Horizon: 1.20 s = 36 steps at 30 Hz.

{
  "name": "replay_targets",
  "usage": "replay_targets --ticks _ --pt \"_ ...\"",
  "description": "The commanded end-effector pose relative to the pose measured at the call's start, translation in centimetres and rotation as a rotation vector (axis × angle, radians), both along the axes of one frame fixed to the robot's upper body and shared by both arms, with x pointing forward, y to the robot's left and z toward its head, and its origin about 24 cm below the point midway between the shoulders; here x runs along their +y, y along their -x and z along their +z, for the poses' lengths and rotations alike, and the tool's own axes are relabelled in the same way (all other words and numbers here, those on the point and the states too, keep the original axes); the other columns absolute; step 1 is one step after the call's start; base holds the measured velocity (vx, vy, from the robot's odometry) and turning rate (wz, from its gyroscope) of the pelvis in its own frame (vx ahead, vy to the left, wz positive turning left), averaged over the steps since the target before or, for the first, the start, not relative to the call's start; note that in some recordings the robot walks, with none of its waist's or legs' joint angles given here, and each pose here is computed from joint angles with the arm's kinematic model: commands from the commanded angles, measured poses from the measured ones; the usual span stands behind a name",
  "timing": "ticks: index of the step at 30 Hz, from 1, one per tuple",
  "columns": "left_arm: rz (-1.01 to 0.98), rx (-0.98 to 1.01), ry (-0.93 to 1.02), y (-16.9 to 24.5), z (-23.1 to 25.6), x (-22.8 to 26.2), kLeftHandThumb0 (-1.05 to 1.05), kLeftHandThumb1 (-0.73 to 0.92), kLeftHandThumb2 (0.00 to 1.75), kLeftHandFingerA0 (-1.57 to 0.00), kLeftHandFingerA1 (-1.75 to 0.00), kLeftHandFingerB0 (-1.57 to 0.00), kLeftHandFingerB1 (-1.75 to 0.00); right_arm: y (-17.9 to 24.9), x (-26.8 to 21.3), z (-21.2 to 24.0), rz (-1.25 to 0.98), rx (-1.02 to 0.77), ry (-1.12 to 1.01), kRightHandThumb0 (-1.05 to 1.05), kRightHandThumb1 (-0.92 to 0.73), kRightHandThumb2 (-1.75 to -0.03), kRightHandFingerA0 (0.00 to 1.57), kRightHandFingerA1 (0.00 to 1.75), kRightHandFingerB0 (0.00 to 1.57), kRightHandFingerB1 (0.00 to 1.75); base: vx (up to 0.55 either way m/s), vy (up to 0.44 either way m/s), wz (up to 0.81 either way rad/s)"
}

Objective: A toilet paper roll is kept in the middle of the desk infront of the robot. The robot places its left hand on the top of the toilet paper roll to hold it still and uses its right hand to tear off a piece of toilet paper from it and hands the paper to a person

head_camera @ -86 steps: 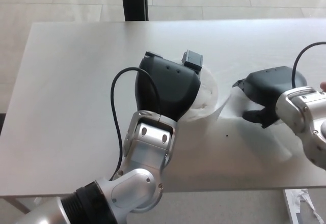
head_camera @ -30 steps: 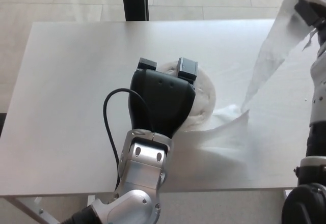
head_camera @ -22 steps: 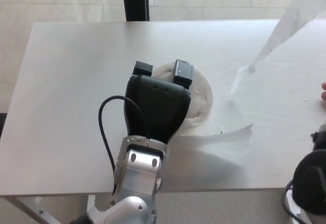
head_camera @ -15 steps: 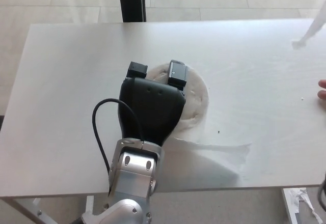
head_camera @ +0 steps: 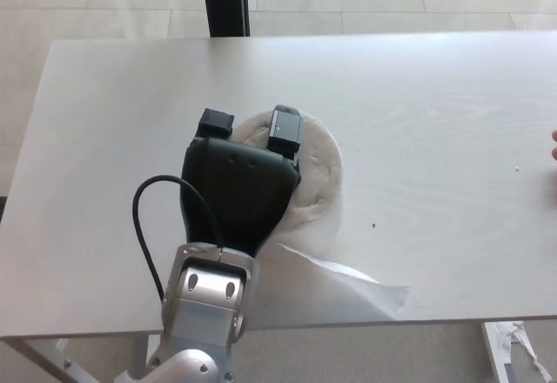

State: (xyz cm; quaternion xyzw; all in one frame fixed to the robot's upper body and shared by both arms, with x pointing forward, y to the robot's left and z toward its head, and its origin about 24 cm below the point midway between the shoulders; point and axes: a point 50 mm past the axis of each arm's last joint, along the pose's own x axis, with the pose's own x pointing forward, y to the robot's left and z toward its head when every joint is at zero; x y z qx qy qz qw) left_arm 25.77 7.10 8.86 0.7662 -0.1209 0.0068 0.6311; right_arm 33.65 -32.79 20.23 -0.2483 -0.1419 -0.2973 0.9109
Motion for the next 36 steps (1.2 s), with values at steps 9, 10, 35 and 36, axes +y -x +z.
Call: replay_targets --ticks 9,10,35,36 --pt "0.083 0.643 0.101 -1.1 -3.3 3.2 -0.77 0.66 1.02 -0.02 -0.38 -0.06 -0.24 2.1 -2.5 -7.4 0.101 0.542 0.689 -0.13 -0.68 -0.82 0.93 1.60 0.79 1.28 0.00 0.000 0.00" --pt "0.077 0.649 0.108 -1.2 -3.1 3.2 -0.81 0.69 1.05 -0.01 -0.33 -0.07 -0.21 2.1 -2.6 -7.6 0.101 0.556 0.692 -0.15 -0.69 -0.77 0.92 1.59 0.78 1.23 0.00 0.000 0.00" --pt "0.006 0.429 0.162 -4.3 6.2 4.9 -0.70 0.81 0.85 0.00 0.00 -0.03 -0.18 1.8 -4.3 -9.4 -0.058 1.165 0.948 -1.05 -0.62 -1.03 0.00 0.32 0.00 0.04 0.00 0.000 0.00" --pt "0.003 0.430 0.165 -4.3 6.4 5.1 -0.70 0.82 0.83 0.00 0.00 -0.02 -0.21 1.8 -4.4 -9.1 -0.064 1.165 0.948 -1.05 -0.60 -0.84 0.00 0.00 0.00 0.02 0.00 0.000 0.00"
